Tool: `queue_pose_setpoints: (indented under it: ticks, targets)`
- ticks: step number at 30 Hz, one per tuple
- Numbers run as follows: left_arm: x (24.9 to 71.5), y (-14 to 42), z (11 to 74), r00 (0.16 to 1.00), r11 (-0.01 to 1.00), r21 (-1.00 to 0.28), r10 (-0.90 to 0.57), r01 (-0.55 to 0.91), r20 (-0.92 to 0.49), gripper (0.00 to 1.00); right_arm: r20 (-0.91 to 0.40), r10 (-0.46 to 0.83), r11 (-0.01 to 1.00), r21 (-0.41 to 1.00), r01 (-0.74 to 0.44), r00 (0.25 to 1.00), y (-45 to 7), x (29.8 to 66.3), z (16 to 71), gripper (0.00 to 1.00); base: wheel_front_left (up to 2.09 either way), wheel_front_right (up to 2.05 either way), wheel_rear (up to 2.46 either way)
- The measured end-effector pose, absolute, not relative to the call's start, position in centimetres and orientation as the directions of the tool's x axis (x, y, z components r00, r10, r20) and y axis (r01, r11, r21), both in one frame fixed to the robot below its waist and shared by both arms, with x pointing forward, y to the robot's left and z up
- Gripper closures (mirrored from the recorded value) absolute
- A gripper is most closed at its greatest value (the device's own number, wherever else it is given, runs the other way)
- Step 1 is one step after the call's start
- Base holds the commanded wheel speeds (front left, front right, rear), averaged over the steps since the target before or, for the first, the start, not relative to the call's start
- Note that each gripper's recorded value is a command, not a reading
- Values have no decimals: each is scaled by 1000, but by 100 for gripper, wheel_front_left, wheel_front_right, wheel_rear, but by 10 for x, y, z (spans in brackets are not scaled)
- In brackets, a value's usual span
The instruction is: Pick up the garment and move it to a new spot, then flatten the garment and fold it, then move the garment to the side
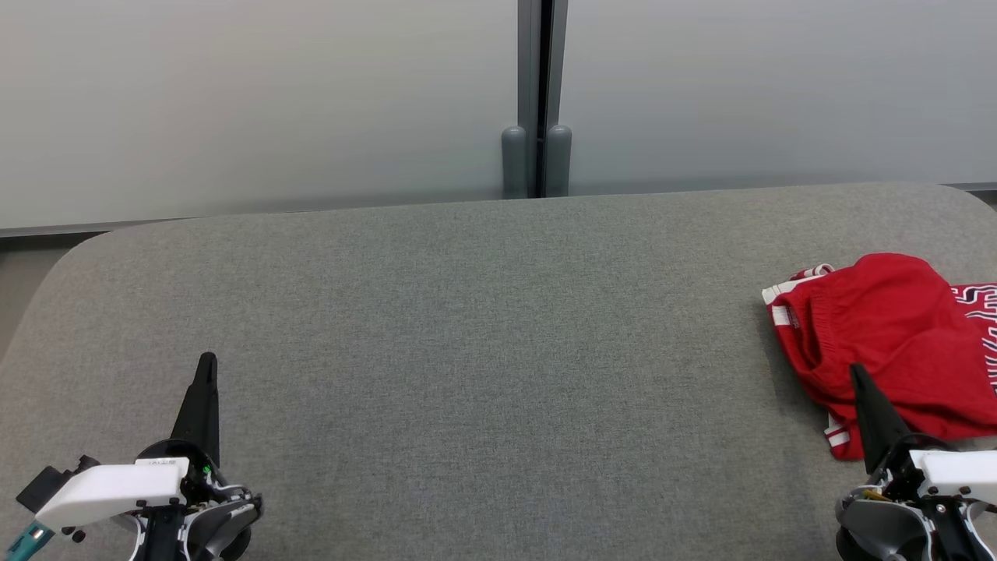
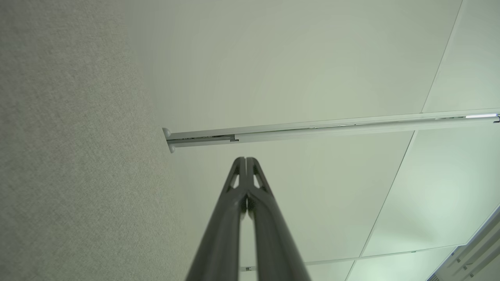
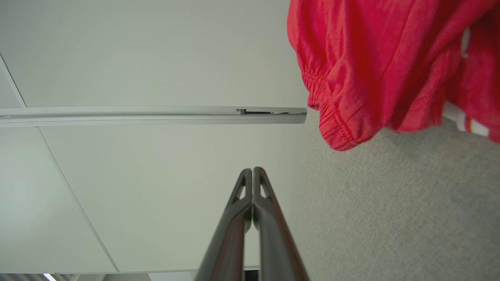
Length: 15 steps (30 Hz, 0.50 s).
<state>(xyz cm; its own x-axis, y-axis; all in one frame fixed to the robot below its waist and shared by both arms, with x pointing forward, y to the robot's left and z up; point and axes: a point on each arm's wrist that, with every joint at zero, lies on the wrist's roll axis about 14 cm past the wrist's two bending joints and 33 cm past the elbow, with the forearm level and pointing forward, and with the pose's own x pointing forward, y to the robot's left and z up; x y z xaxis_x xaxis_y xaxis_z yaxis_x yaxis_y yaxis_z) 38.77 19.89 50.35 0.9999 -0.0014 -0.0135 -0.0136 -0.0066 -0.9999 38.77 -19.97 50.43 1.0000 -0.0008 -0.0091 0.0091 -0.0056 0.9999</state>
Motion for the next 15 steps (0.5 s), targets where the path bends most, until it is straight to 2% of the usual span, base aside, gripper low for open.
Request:
queue_pose_setpoints:
  ticks: [15]
  targets:
    - [388, 199, 504, 1000, -7, -1000, -1, -13, -13, 100, -9, -1, -6, 1000, 9, 1000, -200, 388, 504, 100, 0, 0, 0]
